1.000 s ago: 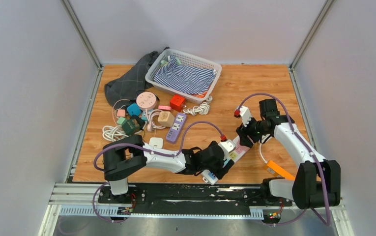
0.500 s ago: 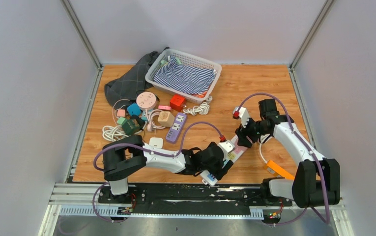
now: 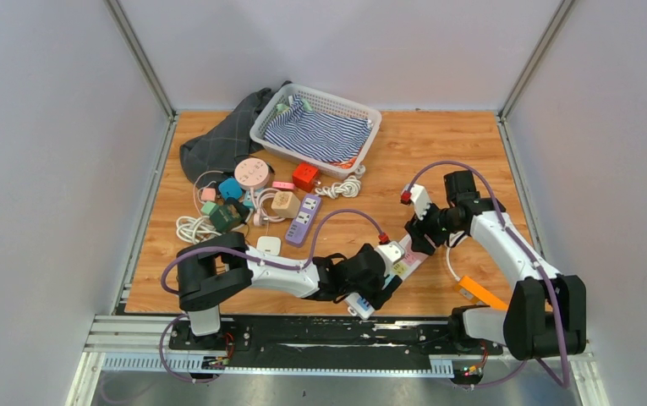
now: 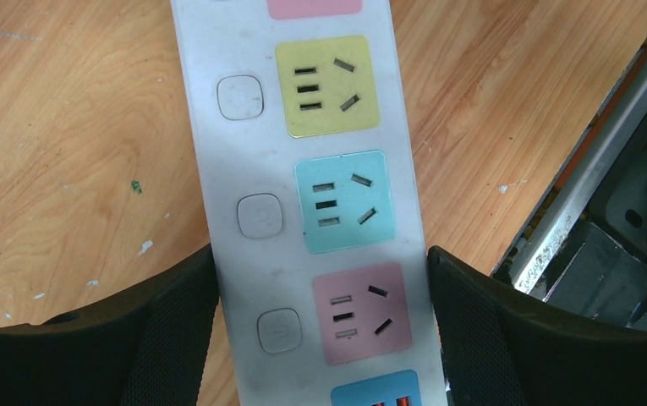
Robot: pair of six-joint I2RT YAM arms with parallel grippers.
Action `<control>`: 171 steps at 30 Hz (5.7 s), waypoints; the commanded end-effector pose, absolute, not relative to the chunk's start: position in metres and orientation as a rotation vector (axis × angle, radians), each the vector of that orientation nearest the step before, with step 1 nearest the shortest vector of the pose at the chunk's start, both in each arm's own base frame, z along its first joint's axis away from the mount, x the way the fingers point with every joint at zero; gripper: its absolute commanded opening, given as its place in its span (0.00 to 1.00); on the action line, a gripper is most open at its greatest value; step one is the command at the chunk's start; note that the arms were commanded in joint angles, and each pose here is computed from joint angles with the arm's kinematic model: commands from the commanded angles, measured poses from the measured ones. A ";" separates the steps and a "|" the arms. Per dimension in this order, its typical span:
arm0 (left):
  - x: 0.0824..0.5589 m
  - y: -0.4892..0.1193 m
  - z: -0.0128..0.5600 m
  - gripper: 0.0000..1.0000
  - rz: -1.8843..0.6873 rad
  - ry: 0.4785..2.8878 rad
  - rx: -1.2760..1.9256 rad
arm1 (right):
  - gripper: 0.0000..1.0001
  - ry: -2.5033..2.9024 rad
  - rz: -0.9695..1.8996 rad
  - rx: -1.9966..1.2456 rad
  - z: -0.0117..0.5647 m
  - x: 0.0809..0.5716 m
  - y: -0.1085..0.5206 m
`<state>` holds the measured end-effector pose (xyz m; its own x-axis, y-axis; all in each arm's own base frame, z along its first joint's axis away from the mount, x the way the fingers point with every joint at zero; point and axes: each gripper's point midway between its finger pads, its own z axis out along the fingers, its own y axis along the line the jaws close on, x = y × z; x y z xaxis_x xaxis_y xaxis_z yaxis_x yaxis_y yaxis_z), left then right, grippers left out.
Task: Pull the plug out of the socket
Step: Remove the plug from the socket.
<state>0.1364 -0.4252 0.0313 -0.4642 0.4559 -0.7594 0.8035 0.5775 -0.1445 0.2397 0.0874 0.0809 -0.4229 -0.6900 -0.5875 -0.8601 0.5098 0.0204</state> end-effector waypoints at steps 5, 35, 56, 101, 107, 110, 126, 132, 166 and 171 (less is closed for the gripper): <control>0.141 -0.411 0.017 0.00 -0.570 2.134 1.043 | 0.00 2.284 0.464 -1.217 0.086 0.232 0.080; 0.144 -0.409 0.016 0.00 -0.553 2.137 1.025 | 0.00 2.165 0.764 -1.313 0.089 0.200 0.115; 0.146 -0.408 0.017 0.00 -0.542 2.137 1.009 | 0.00 2.345 0.182 -1.078 0.085 0.254 0.049; 0.157 -0.409 0.015 0.00 -0.570 2.184 0.949 | 0.42 2.237 0.532 -1.249 0.082 0.223 0.095; 0.156 -0.410 0.015 0.00 -0.578 2.186 0.952 | 0.59 2.253 0.568 -1.265 0.079 0.218 0.097; 0.156 -0.410 0.015 0.00 -0.580 2.185 0.954 | 0.65 2.258 0.564 -1.267 0.077 0.218 0.096; 0.154 -0.410 0.015 0.00 -0.587 2.186 0.960 | 1.00 2.133 0.359 -1.201 0.121 0.234 0.085; 0.154 -0.410 0.014 0.00 -0.587 2.188 0.961 | 1.00 2.065 -0.017 -0.996 0.162 0.260 0.036; 0.158 -0.408 0.016 0.00 -0.567 2.178 0.948 | 0.01 2.131 0.634 -1.386 0.090 0.195 0.129; 0.156 -0.406 0.015 0.00 -0.571 2.184 0.948 | 0.00 2.180 0.552 -1.316 0.099 0.207 0.120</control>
<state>0.1489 -0.4183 0.0318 -0.5024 0.4271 -0.7518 0.7697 0.6171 -0.1638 0.2383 0.0905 0.0820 -0.4135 -0.7002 -0.5820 -0.8369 0.5441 -0.0601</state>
